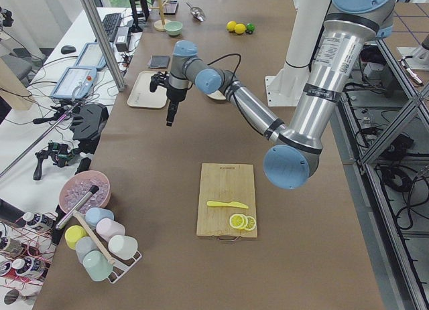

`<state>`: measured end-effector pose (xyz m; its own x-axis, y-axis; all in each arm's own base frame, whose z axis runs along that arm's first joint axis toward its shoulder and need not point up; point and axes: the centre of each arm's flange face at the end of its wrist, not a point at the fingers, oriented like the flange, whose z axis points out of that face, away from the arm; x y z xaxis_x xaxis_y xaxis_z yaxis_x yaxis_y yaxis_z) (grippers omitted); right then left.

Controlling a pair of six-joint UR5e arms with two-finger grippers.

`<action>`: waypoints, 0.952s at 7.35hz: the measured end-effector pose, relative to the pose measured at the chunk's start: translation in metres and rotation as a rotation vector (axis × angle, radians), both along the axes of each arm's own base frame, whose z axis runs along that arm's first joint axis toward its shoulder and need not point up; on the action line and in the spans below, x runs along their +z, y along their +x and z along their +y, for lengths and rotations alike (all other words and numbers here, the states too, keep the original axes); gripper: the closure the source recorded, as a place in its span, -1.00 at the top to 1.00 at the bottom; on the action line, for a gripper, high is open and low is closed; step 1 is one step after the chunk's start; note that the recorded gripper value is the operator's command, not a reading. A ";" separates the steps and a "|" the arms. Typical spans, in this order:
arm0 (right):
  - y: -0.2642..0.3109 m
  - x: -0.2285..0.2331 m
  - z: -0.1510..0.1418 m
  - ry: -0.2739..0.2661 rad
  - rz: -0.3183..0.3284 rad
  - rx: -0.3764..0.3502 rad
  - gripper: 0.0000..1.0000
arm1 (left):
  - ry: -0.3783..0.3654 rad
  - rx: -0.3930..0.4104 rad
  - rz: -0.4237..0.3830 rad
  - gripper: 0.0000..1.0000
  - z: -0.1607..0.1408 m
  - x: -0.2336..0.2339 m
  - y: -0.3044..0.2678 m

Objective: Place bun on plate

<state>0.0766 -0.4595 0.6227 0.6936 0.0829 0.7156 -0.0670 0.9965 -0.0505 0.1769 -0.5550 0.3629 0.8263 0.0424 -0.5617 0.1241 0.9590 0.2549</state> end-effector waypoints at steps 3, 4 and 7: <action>-0.001 0.003 0.002 -0.003 -0.002 -0.001 1.00 | -0.068 0.094 0.072 0.95 -0.012 0.114 -0.147; -0.002 0.001 0.000 0.000 -0.004 -0.002 1.00 | -0.083 0.106 0.112 0.96 0.002 0.147 -0.188; -0.003 -0.005 -0.003 0.010 -0.009 -0.002 1.00 | -0.119 0.092 0.155 0.95 0.041 0.199 -0.235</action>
